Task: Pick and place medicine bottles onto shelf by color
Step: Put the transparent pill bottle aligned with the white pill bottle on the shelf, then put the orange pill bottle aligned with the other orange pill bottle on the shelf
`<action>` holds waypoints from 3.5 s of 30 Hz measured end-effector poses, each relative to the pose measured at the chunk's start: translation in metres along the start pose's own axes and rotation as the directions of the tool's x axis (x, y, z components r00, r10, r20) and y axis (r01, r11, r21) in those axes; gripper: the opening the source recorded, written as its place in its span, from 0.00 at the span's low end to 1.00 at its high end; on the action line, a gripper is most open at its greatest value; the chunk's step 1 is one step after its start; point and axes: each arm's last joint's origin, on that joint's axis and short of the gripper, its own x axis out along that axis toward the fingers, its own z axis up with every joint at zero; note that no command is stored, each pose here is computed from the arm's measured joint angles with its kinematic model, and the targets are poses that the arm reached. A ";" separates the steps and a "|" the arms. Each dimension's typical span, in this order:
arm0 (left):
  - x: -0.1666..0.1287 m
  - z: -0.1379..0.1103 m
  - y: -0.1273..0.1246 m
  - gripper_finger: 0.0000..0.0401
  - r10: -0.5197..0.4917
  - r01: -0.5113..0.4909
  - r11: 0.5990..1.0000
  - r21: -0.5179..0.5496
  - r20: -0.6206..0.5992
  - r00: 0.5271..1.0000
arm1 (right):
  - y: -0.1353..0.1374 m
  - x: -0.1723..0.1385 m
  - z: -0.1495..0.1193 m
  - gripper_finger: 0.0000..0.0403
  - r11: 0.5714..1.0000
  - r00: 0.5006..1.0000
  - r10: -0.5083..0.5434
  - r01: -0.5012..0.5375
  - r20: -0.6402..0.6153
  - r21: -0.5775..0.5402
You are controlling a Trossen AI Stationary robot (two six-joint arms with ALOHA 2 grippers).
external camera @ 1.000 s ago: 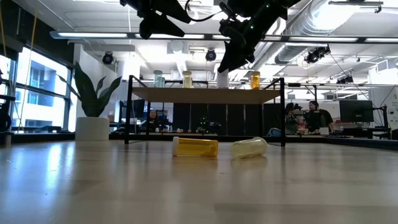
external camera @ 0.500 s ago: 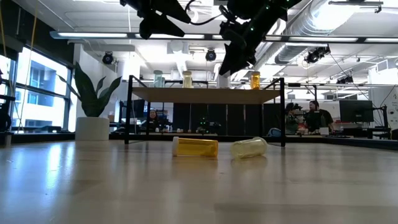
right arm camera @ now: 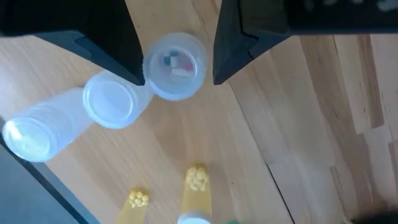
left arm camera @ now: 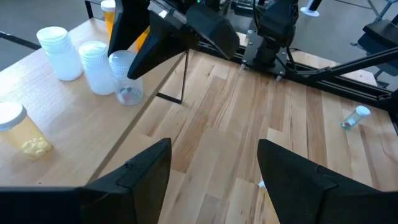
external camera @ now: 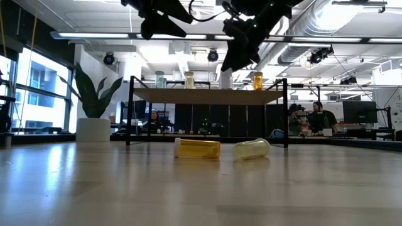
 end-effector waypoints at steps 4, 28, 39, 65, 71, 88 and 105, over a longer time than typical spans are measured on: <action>0.000 -0.002 0.000 0.57 0.004 -0.004 1.000 0.004 -0.019 1.000 | 0.001 -0.006 0.002 0.44 1.000 1.000 0.003 -0.003 0.014 0.015; -0.012 -0.016 0.009 0.57 0.139 -0.118 0.984 0.131 -0.162 0.977 | 0.067 -0.074 -0.008 0.44 0.927 0.984 0.160 -0.125 -0.071 0.354; -0.036 -0.010 0.012 0.57 0.164 -0.139 0.968 0.206 -0.109 0.980 | 0.126 -0.093 -0.038 0.44 0.766 0.957 0.209 -0.033 -0.200 0.642; -0.040 -0.016 0.010 0.57 0.023 0.002 0.993 0.119 -0.205 0.979 | 0.206 -0.172 -0.134 0.44 0.787 0.864 0.147 0.193 -0.482 0.586; -0.039 -0.012 0.008 0.57 -0.028 0.041 0.996 0.074 -0.174 0.984 | 0.210 -0.187 -0.151 0.44 0.814 0.876 0.093 0.207 -0.473 0.543; -0.020 -0.025 -0.024 0.57 -0.258 0.279 0.960 0.040 -0.271 0.927 | 0.211 -0.196 -0.159 0.44 0.801 0.928 0.022 0.206 -0.371 0.563; 0.035 -0.060 -0.075 0.57 -0.250 0.314 0.936 0.159 -0.328 0.911 | 0.197 -0.176 -0.138 0.44 0.734 0.959 -0.085 0.244 -0.270 0.633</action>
